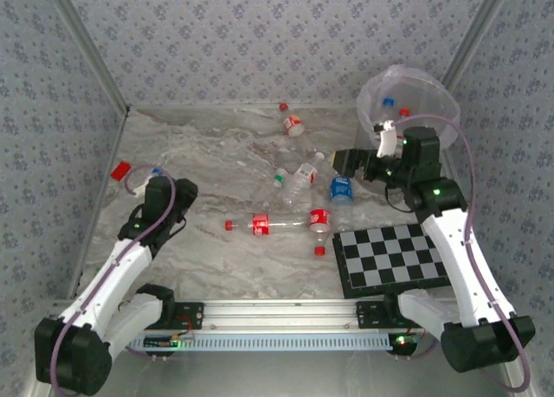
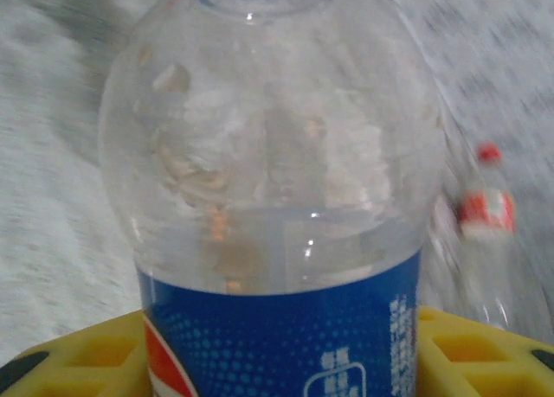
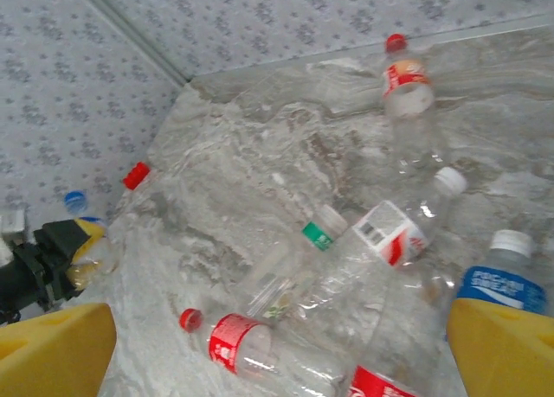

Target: Put the plastic bottles in the bin

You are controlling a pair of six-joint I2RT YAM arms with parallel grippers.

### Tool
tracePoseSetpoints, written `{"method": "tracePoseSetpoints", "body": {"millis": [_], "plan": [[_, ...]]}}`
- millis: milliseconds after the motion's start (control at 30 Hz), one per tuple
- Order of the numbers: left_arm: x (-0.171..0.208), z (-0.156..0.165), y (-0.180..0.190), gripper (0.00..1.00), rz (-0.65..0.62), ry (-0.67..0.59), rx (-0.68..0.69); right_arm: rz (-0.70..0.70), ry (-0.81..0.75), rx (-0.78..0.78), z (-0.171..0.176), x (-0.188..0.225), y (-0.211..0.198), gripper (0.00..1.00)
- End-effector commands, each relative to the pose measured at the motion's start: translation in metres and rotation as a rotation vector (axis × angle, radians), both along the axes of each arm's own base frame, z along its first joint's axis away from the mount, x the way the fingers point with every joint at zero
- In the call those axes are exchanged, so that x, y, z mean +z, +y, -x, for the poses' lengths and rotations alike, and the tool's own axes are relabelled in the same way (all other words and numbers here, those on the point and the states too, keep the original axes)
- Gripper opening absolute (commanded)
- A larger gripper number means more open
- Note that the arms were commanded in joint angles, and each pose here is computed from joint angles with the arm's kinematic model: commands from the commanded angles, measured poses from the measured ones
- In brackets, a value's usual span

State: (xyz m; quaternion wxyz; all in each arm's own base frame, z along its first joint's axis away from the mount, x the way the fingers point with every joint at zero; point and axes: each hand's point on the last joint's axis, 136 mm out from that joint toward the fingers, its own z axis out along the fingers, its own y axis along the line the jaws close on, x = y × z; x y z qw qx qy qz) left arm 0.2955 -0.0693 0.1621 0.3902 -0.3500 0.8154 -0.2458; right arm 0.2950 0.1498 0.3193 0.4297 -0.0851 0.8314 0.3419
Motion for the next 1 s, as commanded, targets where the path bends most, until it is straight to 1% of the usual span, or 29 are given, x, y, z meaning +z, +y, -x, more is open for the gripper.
{"method": "tracePoseSetpoints", "body": {"millis": [0,67,133,233,267,333,367,500,567,633,667,733,867,967], "plan": [[0.032,0.006,-0.061,0.42,-0.06,-0.14,-0.396,-0.046,-0.124,0.075,0.005,0.027,0.02,1.0],[0.046,0.015,-0.09,0.4,-0.121,-0.207,-0.553,-0.067,-0.097,0.116,0.007,0.027,0.031,1.0],[0.057,0.023,-0.119,0.35,-0.153,-0.279,-0.679,-0.099,-0.046,0.191,0.009,0.023,0.048,1.0],[0.066,0.034,-0.155,0.29,-0.118,-0.344,-0.8,-0.144,0.042,0.264,0.008,0.015,0.07,0.97],[0.069,0.036,-0.164,0.27,-0.106,-0.363,-0.829,-0.16,0.069,0.277,0.007,0.011,0.076,0.94],[0.076,0.041,-0.183,0.24,-0.102,-0.416,-0.893,-0.193,0.113,0.327,0.007,0.006,0.092,0.82],[0.079,0.045,-0.191,0.23,-0.104,-0.434,-0.922,-0.196,0.131,0.351,0.008,0.003,0.098,0.8],[0.085,0.059,-0.22,0.23,-0.135,-0.478,-1.051,-0.179,0.156,0.404,0.011,-0.008,0.117,0.79],[0.086,0.062,-0.229,0.23,-0.142,-0.493,-1.08,-0.183,0.166,0.424,0.014,-0.01,0.125,0.81],[0.089,0.063,-0.236,0.23,-0.135,-0.51,-1.093,-0.176,0.182,0.443,0.017,-0.016,0.132,0.86],[0.091,0.063,-0.238,0.23,-0.134,-0.518,-1.094,-0.171,0.16,0.444,0.014,-0.007,0.134,0.88],[0.094,0.062,-0.241,0.23,-0.13,-0.529,-1.096,-0.132,0.174,0.426,0.012,-0.015,0.132,0.91],[0.096,0.063,-0.251,0.23,-0.131,-0.541,-1.119,-0.139,0.195,0.447,0.012,-0.021,0.139,0.92],[0.1,0.064,-0.258,0.23,-0.132,-0.563,-1.127,-0.139,0.218,0.465,0.015,-0.028,0.145,0.88]]}}
